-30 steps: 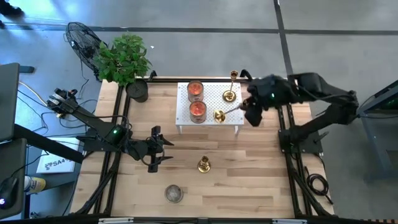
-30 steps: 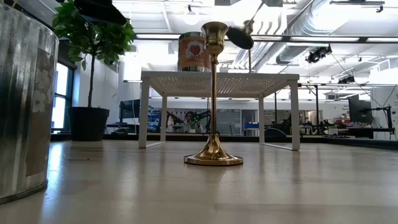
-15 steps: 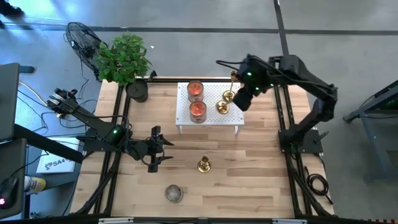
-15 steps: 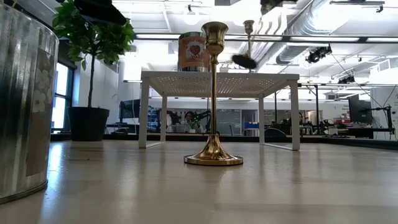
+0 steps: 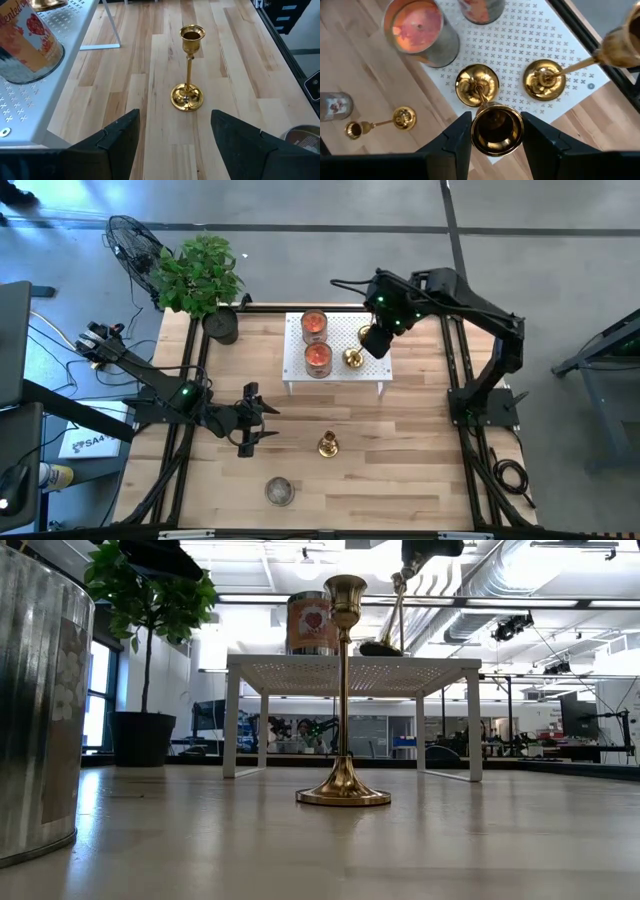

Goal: Pick & Place candle stick holders
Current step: Put the bottom gold candle holder on the shelf, then put the brown scented candle on the shelf

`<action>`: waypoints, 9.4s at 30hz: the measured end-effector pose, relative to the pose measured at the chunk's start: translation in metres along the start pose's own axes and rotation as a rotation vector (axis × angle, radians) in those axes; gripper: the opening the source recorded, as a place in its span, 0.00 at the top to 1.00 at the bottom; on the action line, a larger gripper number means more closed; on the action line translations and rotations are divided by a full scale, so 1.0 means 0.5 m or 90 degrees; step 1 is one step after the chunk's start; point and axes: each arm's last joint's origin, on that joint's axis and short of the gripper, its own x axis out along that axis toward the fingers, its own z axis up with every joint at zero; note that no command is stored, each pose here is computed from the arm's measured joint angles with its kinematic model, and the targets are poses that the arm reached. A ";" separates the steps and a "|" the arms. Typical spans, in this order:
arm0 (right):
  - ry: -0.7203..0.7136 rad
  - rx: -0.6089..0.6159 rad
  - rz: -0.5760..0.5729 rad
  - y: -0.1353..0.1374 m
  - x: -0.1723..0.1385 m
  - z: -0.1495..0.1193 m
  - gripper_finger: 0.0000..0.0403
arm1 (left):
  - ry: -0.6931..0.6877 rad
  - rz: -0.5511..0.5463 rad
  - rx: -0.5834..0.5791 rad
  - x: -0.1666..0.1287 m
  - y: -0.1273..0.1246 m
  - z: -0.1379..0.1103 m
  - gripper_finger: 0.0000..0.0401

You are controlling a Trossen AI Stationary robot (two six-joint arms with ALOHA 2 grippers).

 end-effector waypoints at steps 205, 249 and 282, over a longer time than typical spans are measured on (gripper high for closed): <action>-0.174 -0.155 -0.086 0.317 0.192 -0.497 0.68 | 0.440 -0.099 -0.352 0.126 -0.183 0.067 0.40; -0.139 -0.180 0.028 0.351 0.190 -0.500 0.68 | 0.509 -0.074 -0.363 0.148 -0.186 0.042 0.40; -0.134 -0.169 0.048 0.356 0.189 -0.500 0.68 | 0.463 -0.012 -0.345 0.149 -0.179 0.040 0.40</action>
